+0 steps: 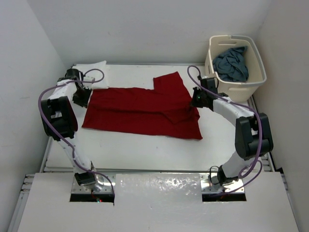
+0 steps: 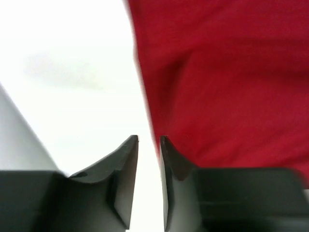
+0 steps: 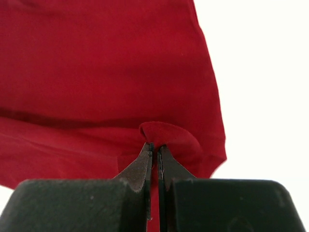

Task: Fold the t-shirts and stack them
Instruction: Flatten out the tshirt

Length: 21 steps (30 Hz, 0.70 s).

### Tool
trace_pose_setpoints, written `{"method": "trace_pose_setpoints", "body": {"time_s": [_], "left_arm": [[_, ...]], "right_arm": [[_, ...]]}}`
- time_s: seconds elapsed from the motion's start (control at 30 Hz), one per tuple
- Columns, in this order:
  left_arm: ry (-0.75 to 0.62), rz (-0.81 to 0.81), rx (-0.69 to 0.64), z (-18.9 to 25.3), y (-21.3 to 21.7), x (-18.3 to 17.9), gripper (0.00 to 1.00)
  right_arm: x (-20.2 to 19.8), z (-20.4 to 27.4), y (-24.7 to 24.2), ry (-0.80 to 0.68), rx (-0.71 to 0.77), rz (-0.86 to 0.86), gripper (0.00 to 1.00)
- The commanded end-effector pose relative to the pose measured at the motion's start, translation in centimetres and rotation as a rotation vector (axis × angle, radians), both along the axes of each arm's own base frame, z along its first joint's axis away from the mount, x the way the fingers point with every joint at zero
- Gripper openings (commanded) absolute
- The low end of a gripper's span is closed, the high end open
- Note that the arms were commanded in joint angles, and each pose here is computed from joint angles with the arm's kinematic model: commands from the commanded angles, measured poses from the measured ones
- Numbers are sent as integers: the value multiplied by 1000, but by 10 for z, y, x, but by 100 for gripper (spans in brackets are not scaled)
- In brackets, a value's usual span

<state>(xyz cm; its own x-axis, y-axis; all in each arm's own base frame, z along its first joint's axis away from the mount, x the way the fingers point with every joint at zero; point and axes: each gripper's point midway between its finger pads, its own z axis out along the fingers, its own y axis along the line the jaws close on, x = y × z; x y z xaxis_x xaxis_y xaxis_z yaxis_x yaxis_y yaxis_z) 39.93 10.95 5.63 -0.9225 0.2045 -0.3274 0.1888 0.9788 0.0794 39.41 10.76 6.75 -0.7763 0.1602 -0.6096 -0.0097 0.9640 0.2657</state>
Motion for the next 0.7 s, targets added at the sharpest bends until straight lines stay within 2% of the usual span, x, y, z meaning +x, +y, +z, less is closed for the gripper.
{"method": "trace_pose_setpoints", "body": {"time_s": [0.0, 0.1, 0.13, 0.17, 0.27, 0.3, 0.33, 0.37, 0.4, 0.43, 0.47, 0.5, 0.6, 0.67], "left_arm": [[22, -10, 119, 1, 19, -2, 25], [15, 3, 116, 4, 20, 1, 41], [8, 18, 113, 6, 19, 4, 42], [5, 32, 105, 7, 22, 5, 51], [11, 62, 69, 22, 25, 5, 52], [-7, 42, 14, 29, 16, 8, 52], [-10, 24, -1, 36, 11, 4, 52], [14, 11, -32, 37, 3, -7, 54], [58, 6, -68, 27, -4, -23, 56], [79, -11, -110, 23, -15, -33, 58], [116, -19, -129, 19, -21, -46, 65], [172, -14, -135, 3, -24, -65, 67], [174, 0, -90, -16, -20, -81, 70], [168, 2, -102, -20, -23, -81, 71]], "right_arm": [[25, 15, -1, -60, -1, -25, 0], [30, 10, 2, -41, -2, -22, 0], [32, 8, 2, -32, -1, -19, 0], [39, 8, 5, -28, 1, -14, 12], [51, 10, 1, 5, -42, -14, 58], [42, 7, -4, 57, -74, -12, 64], [47, 18, -9, 47, -105, -31, 71], [47, 21, -20, 49, -161, -51, 83], [40, 31, -26, 53, -184, -58, 85], [36, 38, -30, 47, -202, -59, 93], [33, 45, -33, 36, -213, -55, 95], [24, 59, -33, 23, -206, -50, 96], [-6, 53, -28, 60, -157, -32, 96], [-41, 35, -29, 125, -119, -53, 95]]}}
